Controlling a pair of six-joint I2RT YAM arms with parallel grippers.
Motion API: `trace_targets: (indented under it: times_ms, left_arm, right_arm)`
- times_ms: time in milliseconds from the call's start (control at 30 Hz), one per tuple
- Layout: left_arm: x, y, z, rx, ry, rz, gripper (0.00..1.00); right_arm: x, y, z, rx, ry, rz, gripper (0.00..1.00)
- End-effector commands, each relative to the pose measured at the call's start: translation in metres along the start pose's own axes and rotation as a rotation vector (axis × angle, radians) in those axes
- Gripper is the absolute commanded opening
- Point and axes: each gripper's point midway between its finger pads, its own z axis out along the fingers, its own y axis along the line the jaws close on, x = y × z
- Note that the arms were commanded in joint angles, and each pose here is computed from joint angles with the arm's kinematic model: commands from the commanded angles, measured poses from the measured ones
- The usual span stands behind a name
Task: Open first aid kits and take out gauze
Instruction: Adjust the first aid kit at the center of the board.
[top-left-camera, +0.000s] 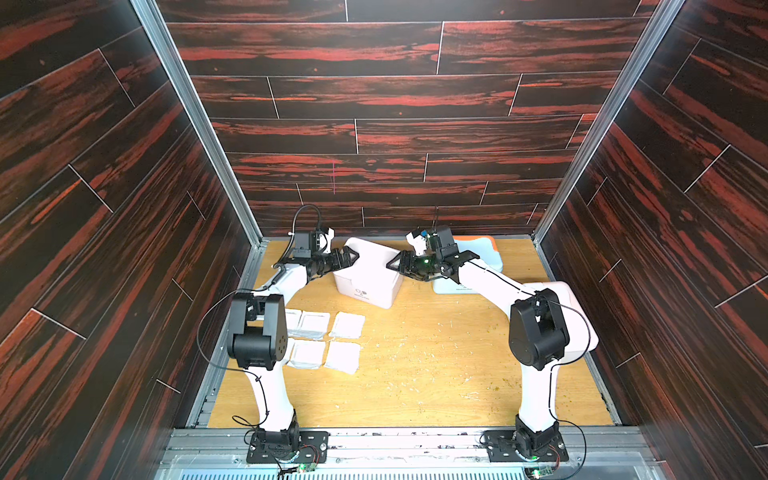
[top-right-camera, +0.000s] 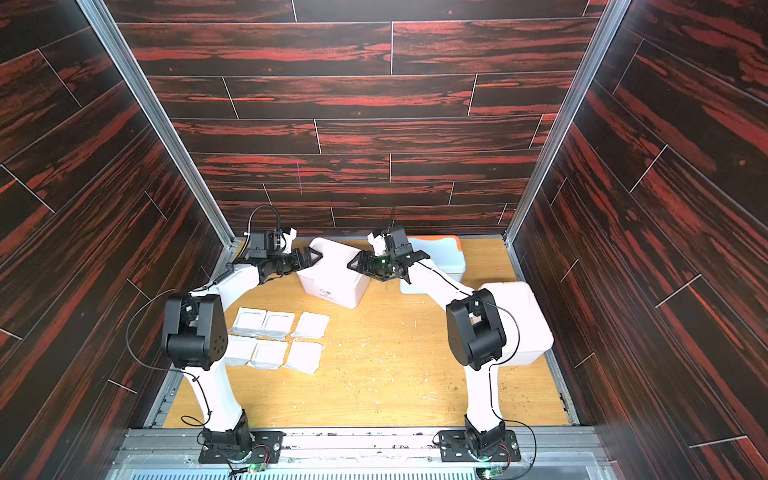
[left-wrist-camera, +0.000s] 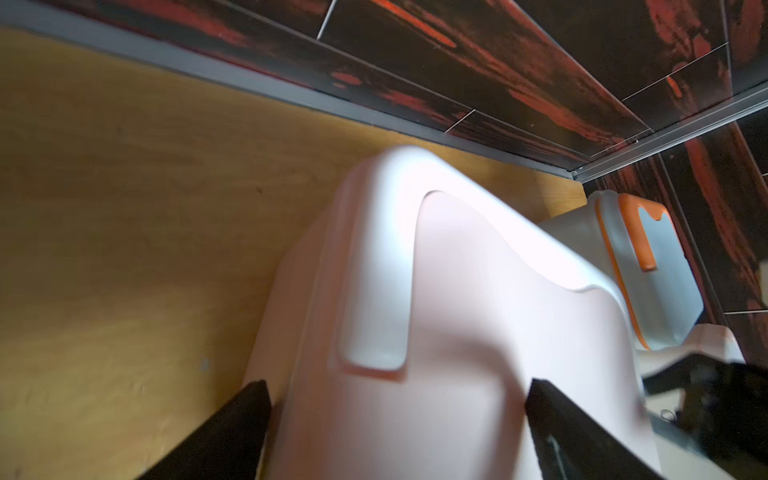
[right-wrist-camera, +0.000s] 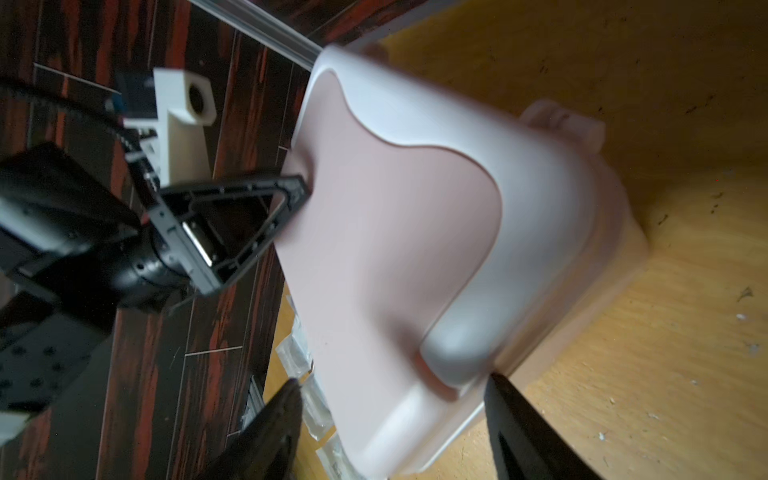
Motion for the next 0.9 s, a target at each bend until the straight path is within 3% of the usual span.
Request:
trace_targets:
  times_ms: [0, 133, 467, 700, 867]
  left_arm:
    - [0.001, -0.038, -0.023, 0.078, -0.038, 0.020, 1.00]
    - [0.016, -0.031, -0.027, 0.055, -0.041, -0.003, 1.00]
    - [-0.001, -0.016, -0.043, -0.003, -0.116, -0.028, 1.00]
    - [-0.010, -0.026, -0.086, -0.079, -0.216, -0.002, 1.00]
    - [-0.008, -0.037, -0.127, -0.125, -0.307, 0.005, 1.00]
  right_arm:
    - [0.006, -0.008, 0.020, -0.018, 0.047, -0.007, 0.70]
    - [-0.001, -0.006, 0.026, -0.031, 0.055, -0.012, 0.70]
    - [-0.012, -0.005, 0.030, -0.021, 0.045, -0.026, 0.71]
    - [-0.014, 0.013, -0.021, 0.039, -0.081, -0.131, 0.92]
    - [-0.002, 0.022, -0.072, 0.084, -0.223, -0.240, 0.99]
